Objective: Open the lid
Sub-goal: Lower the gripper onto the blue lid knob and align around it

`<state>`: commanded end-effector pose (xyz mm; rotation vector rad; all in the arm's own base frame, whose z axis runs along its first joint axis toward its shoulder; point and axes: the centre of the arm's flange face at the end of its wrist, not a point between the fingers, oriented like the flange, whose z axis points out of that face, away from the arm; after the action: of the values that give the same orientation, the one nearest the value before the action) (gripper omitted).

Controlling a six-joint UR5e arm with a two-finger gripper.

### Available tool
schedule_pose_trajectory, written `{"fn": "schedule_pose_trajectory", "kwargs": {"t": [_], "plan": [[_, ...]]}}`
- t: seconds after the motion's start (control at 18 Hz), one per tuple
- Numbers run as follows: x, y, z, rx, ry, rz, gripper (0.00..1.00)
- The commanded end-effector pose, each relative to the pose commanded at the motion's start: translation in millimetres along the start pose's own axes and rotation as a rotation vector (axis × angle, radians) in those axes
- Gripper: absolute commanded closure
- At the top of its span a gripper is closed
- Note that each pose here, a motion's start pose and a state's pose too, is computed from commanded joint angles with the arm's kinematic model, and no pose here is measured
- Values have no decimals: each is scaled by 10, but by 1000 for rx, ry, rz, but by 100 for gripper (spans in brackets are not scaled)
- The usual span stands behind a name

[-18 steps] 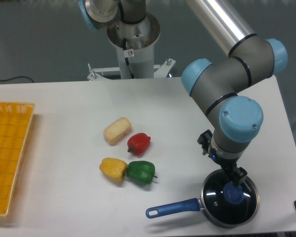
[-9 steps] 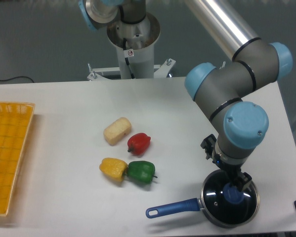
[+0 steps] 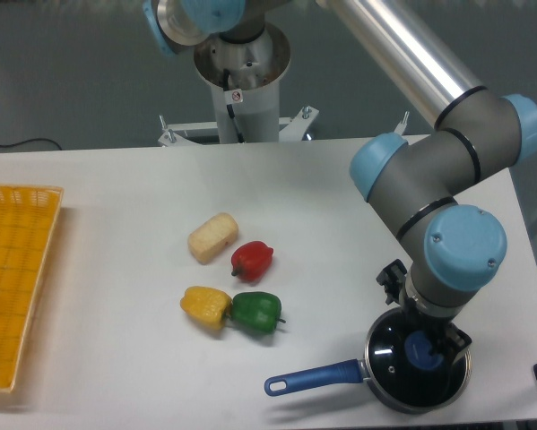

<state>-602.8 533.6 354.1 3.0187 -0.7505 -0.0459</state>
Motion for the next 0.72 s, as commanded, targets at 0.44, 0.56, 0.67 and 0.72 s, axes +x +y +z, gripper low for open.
{"fn": "schedule_pose_trajectory", "kwargs": {"t": [0.44, 0.56, 0.67, 0.72], "plan": [[-138, 80, 116, 6, -30, 33, 0], [-176, 77, 140, 6, -33, 33, 0], [-219, 73, 142, 8, -41, 32, 0], [-238, 69, 154, 9, -42, 32, 0]]}}
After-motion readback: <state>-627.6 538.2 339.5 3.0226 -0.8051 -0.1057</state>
